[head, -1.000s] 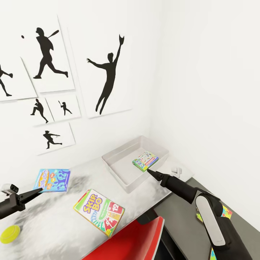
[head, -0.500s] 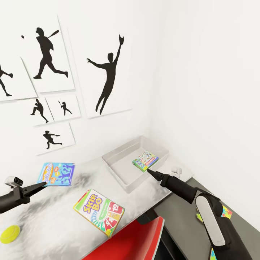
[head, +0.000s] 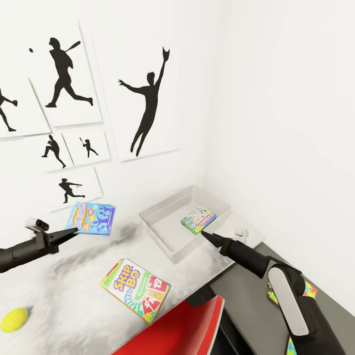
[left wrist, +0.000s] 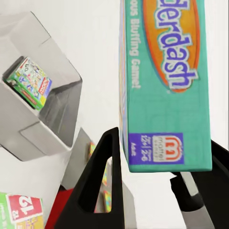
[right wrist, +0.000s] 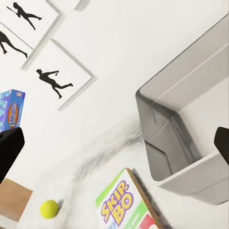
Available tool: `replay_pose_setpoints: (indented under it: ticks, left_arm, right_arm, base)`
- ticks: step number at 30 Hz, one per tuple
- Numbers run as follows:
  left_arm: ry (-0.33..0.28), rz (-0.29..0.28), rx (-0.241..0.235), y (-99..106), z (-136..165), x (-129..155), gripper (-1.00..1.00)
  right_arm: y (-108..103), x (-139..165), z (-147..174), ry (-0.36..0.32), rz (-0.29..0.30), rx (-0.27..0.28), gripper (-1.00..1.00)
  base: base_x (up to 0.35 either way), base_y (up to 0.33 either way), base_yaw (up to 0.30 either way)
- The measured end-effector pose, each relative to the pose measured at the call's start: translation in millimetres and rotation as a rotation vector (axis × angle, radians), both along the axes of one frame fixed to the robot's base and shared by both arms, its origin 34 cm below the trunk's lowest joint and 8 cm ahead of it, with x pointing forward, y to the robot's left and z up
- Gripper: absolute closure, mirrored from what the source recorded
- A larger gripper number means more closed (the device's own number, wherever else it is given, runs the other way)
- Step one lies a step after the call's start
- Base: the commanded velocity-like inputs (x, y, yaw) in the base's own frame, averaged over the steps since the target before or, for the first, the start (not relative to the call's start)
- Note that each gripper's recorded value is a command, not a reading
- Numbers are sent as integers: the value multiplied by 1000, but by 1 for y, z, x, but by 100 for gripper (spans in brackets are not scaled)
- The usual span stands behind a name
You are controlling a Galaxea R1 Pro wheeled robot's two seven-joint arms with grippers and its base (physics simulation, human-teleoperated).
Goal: Put all the toys in the child's room - the three board games (two on the bed and one on the table), the two jigsaw puzzles on the table, and the tennis ball on the table - inside the toy box on the table in the child's room.
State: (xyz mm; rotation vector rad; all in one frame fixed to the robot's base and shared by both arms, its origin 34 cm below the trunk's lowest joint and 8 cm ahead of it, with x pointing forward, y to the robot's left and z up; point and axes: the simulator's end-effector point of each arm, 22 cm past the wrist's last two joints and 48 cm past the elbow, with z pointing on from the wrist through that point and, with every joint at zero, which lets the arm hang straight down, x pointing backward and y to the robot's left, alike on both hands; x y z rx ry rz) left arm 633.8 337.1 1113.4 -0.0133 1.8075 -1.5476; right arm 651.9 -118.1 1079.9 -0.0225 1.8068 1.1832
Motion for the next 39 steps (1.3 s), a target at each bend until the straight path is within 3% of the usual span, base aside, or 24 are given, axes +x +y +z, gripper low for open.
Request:
replay_pose_setpoints:
  ticks: [9,21,30,35,39]
  left_arm:
    - [-95,-94,-15,-49,45,35,100]
    - [-219,-168,18,-101,111,75,100]
    - [-187,-223,92,-154,120,113,100]
    - [-164,-231,173,-190,111,130,100]
    - [-159,-239,235,-205,107,137,100]
  right_arm:
    - [-15,2,1,-11,-10,-12,-100]
    - [-25,3,0,-11,-21,-21,-100]
    - [-41,4,5,-29,-28,1,-100]
    - [-50,7,4,-28,-43,10,-100]
    - [-57,5,-3,-14,-47,-2,-100]
  base:
    - [0,0,0]
    - [0,0,0]
    - [0,0,0]
    - [0,0,0]
    - [0,0,0]
